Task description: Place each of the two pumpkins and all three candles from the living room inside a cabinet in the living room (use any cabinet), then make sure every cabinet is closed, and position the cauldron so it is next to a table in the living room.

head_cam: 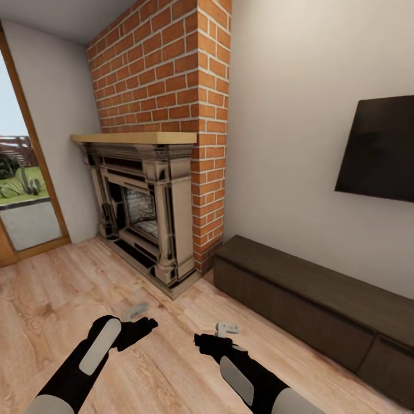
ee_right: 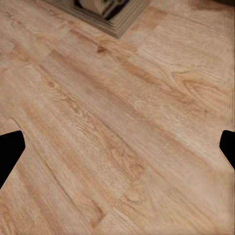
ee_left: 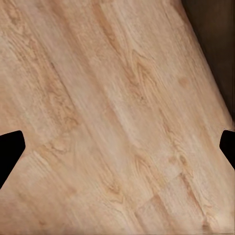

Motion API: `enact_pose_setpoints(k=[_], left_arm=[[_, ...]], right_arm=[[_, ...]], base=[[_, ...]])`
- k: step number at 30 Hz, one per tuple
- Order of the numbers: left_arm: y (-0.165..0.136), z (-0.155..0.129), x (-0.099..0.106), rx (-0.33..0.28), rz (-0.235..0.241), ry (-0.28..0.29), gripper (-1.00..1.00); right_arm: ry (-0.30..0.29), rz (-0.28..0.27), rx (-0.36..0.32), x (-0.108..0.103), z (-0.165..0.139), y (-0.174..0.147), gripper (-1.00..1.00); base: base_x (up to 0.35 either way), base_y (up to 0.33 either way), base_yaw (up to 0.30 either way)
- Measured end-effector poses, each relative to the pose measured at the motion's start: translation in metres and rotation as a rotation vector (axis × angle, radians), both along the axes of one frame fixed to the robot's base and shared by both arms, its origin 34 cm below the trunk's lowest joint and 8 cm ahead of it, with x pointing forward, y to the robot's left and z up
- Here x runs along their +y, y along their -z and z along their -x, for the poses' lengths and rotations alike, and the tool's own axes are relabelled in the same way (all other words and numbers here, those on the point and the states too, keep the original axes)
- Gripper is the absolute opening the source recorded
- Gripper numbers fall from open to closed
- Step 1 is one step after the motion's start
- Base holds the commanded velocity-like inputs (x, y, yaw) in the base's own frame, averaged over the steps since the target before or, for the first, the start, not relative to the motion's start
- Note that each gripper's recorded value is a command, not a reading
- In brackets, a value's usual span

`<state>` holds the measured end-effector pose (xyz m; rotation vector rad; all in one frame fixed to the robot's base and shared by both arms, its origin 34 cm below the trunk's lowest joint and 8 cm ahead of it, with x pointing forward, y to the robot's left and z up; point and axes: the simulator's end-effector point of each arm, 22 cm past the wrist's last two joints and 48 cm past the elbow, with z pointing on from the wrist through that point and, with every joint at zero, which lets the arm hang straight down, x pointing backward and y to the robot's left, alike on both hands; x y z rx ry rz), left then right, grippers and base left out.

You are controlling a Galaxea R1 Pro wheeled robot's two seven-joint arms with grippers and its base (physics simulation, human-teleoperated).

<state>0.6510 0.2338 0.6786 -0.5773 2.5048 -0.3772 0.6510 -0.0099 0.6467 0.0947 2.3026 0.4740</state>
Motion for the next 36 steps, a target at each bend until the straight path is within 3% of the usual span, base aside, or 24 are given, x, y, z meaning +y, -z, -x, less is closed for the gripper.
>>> enact_pose_setpoints(k=[36], left_arm=[[0.0, 0.0, 0.0, 0.0, 0.0, 0.0, 1.0]], right_arm=[[0.002, 0.0, 0.002, -0.0006, 0.0002, 0.0007, 1.0]], base=[[0.0, 0.036, -0.281]])
